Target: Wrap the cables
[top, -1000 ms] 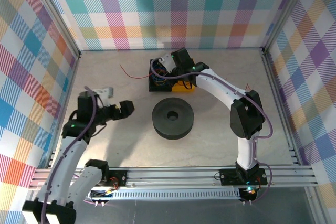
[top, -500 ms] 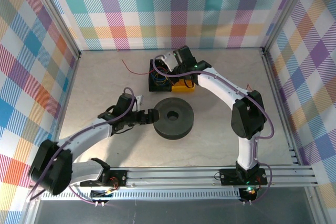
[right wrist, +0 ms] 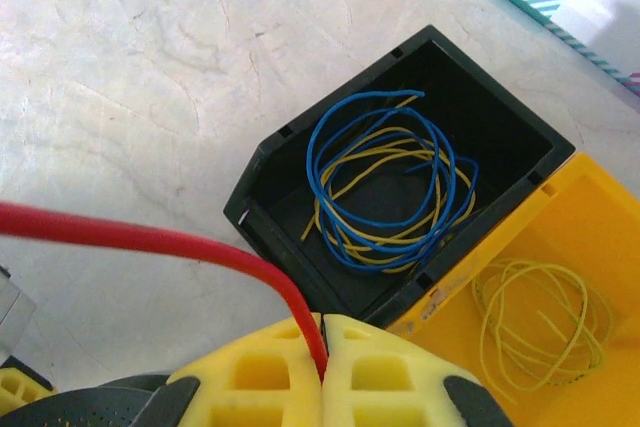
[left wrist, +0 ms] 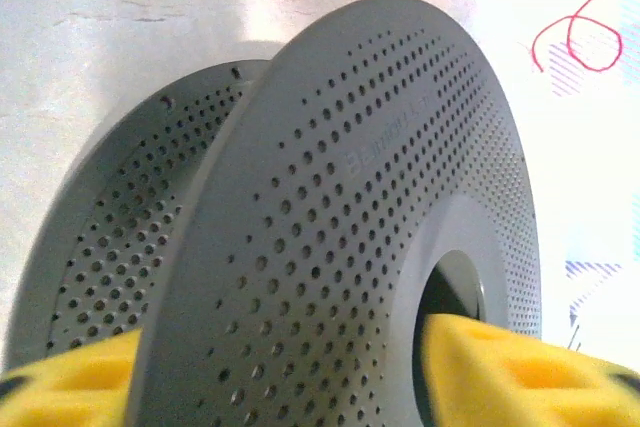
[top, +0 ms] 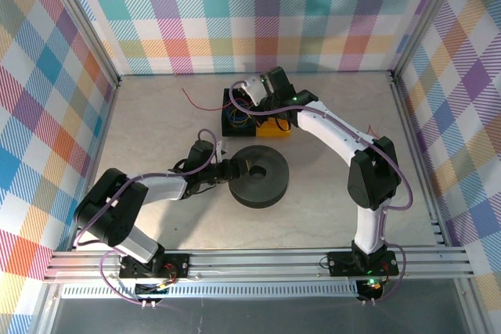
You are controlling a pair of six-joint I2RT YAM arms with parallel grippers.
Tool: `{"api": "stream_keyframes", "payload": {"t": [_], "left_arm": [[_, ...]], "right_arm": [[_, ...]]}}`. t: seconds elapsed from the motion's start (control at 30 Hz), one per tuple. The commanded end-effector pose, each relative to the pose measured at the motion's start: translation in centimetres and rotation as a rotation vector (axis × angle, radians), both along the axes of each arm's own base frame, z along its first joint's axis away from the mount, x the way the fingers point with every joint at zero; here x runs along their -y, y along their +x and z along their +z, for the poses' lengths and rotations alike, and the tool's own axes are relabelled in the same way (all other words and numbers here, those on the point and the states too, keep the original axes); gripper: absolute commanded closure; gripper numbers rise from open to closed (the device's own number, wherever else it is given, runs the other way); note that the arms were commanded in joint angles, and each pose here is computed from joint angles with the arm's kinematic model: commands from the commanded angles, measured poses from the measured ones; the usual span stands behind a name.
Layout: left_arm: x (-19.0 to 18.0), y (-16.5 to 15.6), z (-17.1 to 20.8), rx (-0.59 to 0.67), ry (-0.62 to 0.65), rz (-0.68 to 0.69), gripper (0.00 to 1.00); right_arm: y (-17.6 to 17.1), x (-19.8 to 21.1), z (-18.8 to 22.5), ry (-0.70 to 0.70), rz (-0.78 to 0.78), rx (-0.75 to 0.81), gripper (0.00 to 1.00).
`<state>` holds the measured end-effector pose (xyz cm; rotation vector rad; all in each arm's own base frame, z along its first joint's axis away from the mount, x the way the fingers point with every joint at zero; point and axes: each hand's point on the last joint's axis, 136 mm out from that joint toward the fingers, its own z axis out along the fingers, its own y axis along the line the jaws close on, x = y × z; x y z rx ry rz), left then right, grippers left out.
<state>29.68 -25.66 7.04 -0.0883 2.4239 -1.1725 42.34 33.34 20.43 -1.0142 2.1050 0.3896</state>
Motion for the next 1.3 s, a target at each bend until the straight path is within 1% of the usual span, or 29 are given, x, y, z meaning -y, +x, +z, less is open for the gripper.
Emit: {"api": "stream_keyframes", "payload": {"t": [0.0, 0.13, 0.17, 0.2, 0.27, 0.37, 0.47, 0.5, 0.57, 0.63, 0.8, 1.03, 1.1, 1.23, 1.27], "left_arm": [[0.9, -0.2, 0.9, 0.029, -0.059, -0.027, 0.58], [0.2, -0.4, 1.6, 0.036, 0.006, -0.031, 0.91], [-0.2, -0.5, 2.0, 0.042, 0.042, -0.032, 0.98], [-0.7, -0.7, 2.5, 0.055, 0.08, -0.035, 1.0], [-2.1, -1.0, 3.5, 0.08, 0.178, -0.037, 1.0], [-5.0, -1.5, 5.4, 0.114, 0.376, -0.029, 1.0], [-8.7, -2.4, 7.4, 0.147, 0.67, -0.02, 1.0], [-9.8, -2.4, 8.0, 0.153, 0.749, -0.011, 1.0], [-11.3, -2.4, 9.1, 0.159, 0.846, 0.007, 1.0], [-12.4, -2.2, 9.5, 0.16, 0.914, 0.03, 1.0], [-13.1, -1.4, 9.1, 0.158, 0.979, 0.066, 1.0], [-12.0, -0.5, 8.1, 0.168, 0.95, 0.057, 1.0], [-11.8, -0.4, 8.4, 0.173, 0.941, 0.05, 0.89], [-12.0, -0.6, 10.1, 0.202, 0.939, 0.048, 0.78], [-12.1, -0.6, 10.9, 0.216, 0.941, 0.048, 0.72]], "right_arm": [[-0.5, 0.5, 1.4, 0.024, -0.006, 0.011, 1.0], [-0.5, 0.6, 1.6, 0.027, -0.005, 0.012, 1.0], [-0.5, 0.6, 1.7, 0.028, -0.005, 0.014, 1.0], [-0.5, 0.6, 1.8, 0.029, -0.006, 0.014, 1.0], [-0.6, 0.7, 1.9, 0.034, -0.006, 0.016, 1.0], [-0.6, 0.7, 2.1, 0.038, -0.008, 0.021, 1.0], [-0.3, 0.8, 2.1, 0.046, -0.014, 0.019, 1.0], [-0.3, 0.8, 2.0, 0.048, -0.017, 0.014, 1.0], [-0.1, 0.7, 1.9, 0.057, -0.02, 0.008, 1.0], [0.0, 0.6, 1.7, 0.059, -0.021, -0.001, 1.0], [0.0, 0.5, 1.3, 0.061, -0.021, -0.015, 1.0], [-0.1, 0.5, 0.9, 0.059, -0.021, -0.025, 1.0], [-0.1, 0.5, 0.9, 0.058, -0.021, -0.026, 1.0], [-0.1, 0.6, 0.7, 0.057, -0.021, -0.028, 1.0], [-0.1, 0.5, 0.7, 0.056, -0.02, -0.03, 1.0]]}}
